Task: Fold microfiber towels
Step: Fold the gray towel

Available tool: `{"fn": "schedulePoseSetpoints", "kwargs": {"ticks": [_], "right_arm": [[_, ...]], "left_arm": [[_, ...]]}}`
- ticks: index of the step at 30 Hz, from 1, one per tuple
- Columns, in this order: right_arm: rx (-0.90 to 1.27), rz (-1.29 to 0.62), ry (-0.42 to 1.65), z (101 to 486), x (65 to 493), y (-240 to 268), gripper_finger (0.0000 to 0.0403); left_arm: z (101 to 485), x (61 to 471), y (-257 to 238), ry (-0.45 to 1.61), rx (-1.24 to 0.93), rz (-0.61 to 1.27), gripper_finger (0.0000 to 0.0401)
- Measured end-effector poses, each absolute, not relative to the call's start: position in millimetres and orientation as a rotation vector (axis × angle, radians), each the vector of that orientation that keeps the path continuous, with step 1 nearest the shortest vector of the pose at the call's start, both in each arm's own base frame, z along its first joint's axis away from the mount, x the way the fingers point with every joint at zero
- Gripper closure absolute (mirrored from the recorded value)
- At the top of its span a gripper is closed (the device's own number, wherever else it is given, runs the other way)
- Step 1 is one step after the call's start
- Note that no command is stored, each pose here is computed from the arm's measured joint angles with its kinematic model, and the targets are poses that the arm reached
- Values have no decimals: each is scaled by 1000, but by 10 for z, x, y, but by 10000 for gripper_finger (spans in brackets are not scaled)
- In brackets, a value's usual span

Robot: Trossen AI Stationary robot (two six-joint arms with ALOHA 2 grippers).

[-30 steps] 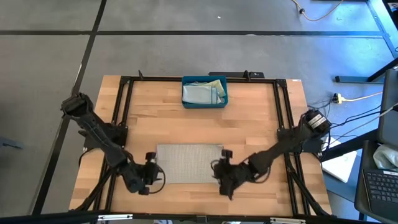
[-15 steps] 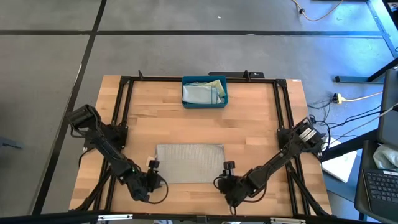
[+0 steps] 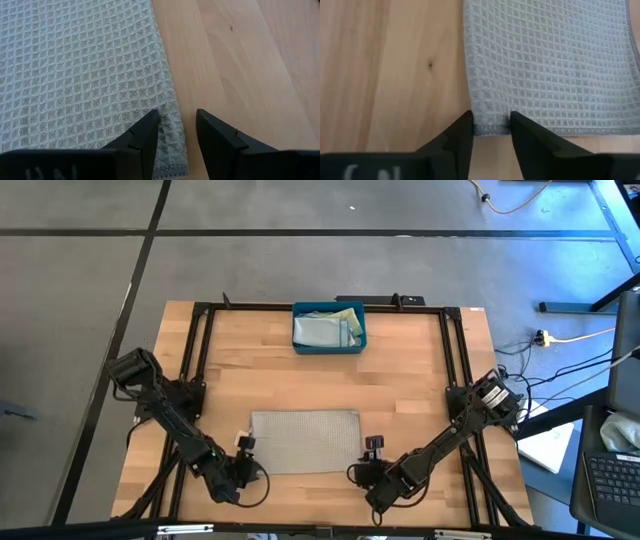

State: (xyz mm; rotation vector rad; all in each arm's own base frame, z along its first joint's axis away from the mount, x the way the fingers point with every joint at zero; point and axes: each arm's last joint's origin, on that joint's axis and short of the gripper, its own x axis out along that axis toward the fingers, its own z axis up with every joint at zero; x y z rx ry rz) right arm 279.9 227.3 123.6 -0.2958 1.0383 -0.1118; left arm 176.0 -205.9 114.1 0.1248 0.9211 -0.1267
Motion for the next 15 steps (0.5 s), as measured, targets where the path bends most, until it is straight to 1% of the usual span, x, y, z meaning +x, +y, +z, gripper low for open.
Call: {"fn": "schedulePoseSetpoints", "kwargs": {"ticks": [4, 10, 15], "right_arm": [[-281, -95, 1045, 1234, 2800, 2284, 300], [-229, -107, 1046, 1232, 2803, 2291, 334], [-222, -106, 1043, 1234, 2806, 2295, 382]], "left_arm": [[1140, 1748, -2065, 925, 127, -131, 275], [1131, 1722, -2051, 953, 111, -112, 275], [1123, 1706, -2032, 975, 93, -82, 275]]}}
